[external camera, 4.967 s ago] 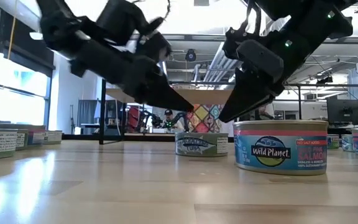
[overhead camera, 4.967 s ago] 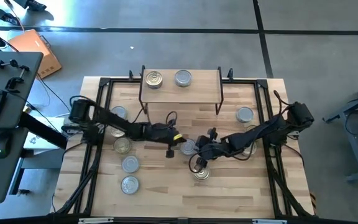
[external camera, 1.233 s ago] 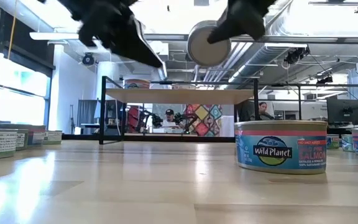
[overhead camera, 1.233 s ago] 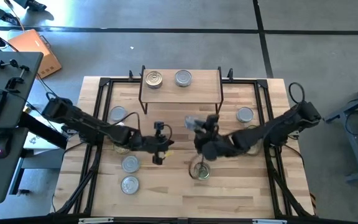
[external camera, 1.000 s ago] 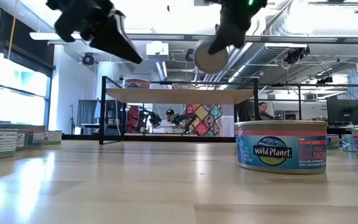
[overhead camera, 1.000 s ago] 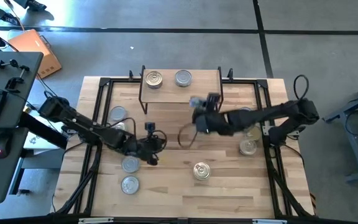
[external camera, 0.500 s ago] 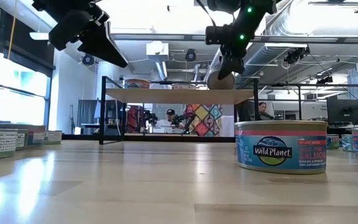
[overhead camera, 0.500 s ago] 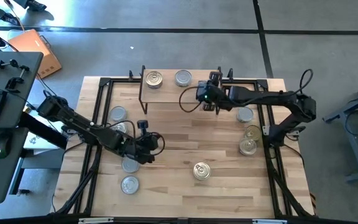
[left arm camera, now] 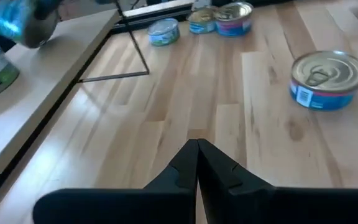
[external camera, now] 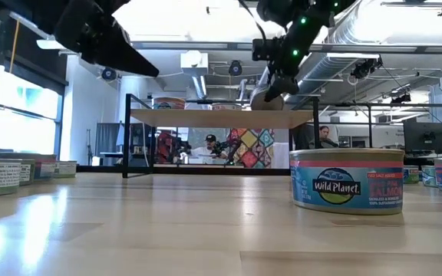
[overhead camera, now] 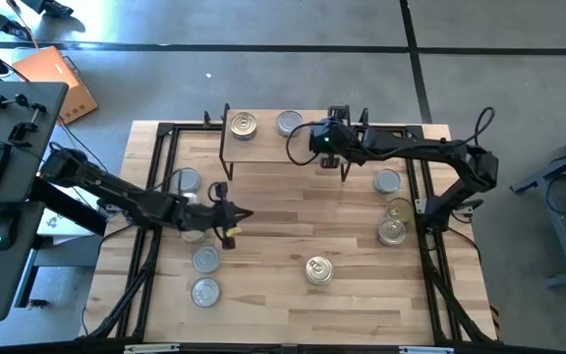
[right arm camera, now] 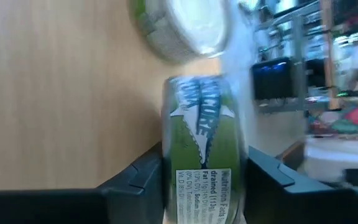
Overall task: Stack canned seafood by type on shelf
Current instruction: Put the green tuna can on the shelf
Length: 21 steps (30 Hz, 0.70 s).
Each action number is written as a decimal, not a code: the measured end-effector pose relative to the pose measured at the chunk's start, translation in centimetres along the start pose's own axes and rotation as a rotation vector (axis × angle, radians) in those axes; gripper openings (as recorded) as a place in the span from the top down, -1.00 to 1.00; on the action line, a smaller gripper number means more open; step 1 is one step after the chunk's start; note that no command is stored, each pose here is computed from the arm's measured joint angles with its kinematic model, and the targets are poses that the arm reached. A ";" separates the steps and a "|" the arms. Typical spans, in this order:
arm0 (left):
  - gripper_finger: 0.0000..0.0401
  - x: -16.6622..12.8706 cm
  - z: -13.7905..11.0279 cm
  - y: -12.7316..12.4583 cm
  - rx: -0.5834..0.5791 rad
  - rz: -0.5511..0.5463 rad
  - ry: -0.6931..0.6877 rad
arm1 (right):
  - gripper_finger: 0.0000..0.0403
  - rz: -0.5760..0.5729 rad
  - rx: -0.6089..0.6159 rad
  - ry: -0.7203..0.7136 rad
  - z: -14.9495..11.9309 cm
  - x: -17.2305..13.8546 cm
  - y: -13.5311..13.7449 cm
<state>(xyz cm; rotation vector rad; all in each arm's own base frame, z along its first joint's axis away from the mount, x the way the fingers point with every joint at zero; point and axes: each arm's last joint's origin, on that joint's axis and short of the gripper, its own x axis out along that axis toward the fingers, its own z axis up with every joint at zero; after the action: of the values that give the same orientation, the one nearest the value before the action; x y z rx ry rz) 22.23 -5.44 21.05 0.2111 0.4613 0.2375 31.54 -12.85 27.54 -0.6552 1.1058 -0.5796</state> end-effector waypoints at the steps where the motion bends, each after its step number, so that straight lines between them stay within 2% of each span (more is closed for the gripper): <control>1: 1.00 -0.1 -0.2 0.3 -0.010 0.003 -0.009 | 0.22 0.014 -0.011 0.010 -0.1 0.3 0.3; 7: 1.00 -0.5 -1.3 0.7 -0.038 0.000 -0.006 | 0.17 0.014 -0.057 0.032 0.0 1.0 0.6; 16: 1.00 -0.5 -1.7 0.7 -0.044 0.000 0.002 | 0.14 0.063 -0.090 0.072 -0.1 0.1 0.3; 21: 1.00 -0.5 -1.7 0.7 -0.048 0.000 0.002 | 0.02 0.119 -0.102 0.067 0.0 -0.2 0.1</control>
<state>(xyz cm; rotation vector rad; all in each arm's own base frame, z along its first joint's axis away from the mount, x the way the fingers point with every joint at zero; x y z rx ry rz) 20.92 -4.67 19.96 0.1640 0.4567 0.2481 31.43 -12.62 27.62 -0.6567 1.2341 -0.4478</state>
